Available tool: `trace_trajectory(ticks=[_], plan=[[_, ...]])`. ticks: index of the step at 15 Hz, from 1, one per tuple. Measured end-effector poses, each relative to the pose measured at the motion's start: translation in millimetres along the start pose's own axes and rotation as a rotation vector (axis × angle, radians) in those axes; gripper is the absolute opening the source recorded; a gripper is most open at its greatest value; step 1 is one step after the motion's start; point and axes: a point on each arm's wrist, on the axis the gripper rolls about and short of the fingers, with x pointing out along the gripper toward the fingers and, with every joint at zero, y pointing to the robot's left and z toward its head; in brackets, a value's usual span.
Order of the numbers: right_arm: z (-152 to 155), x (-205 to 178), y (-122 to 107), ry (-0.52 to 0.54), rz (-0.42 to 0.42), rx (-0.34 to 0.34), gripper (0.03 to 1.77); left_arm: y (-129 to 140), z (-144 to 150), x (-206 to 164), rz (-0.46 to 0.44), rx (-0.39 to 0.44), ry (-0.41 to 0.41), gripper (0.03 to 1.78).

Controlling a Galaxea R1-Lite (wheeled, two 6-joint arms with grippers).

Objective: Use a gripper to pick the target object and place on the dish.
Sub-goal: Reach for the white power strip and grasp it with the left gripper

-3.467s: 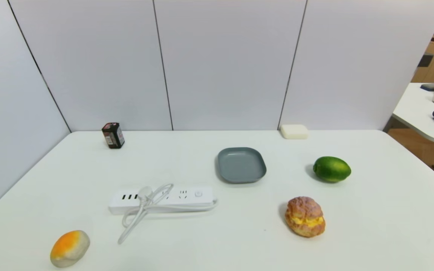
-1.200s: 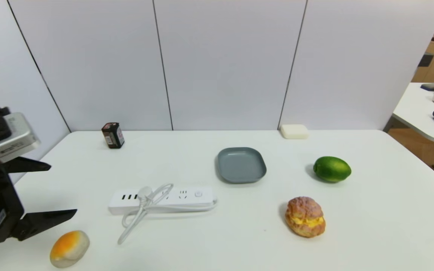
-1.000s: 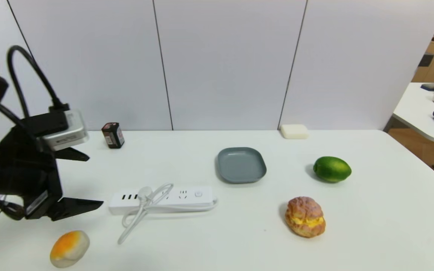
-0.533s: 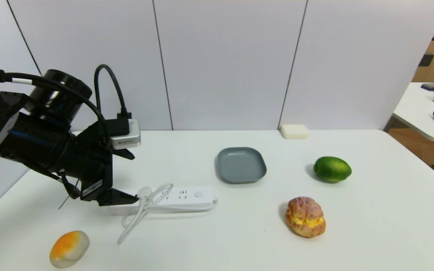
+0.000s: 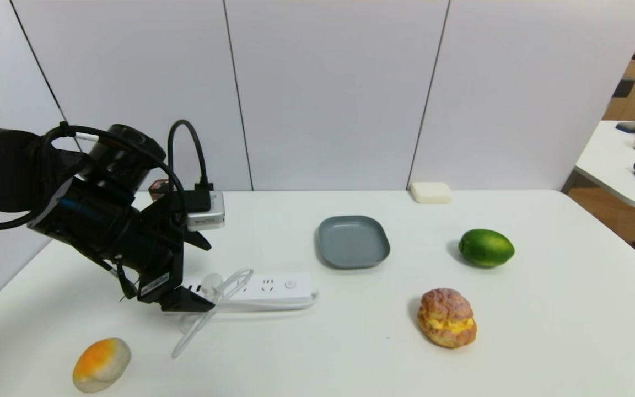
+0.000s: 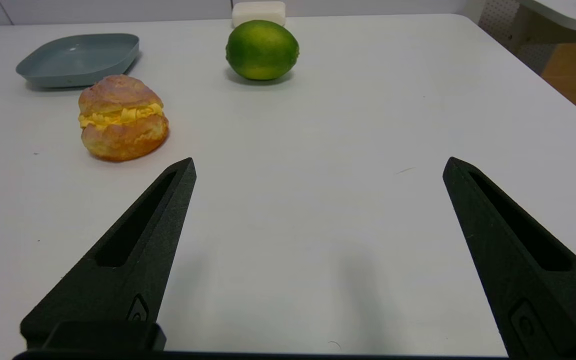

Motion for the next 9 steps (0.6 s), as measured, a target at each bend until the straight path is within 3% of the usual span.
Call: trace_trajectory(ticks=[9], plan=[[0, 0, 0, 0.000, 0.000, 0.000, 1.71, 5, -1, 37, -0.088, 0.008, 0.048, 1.69]])
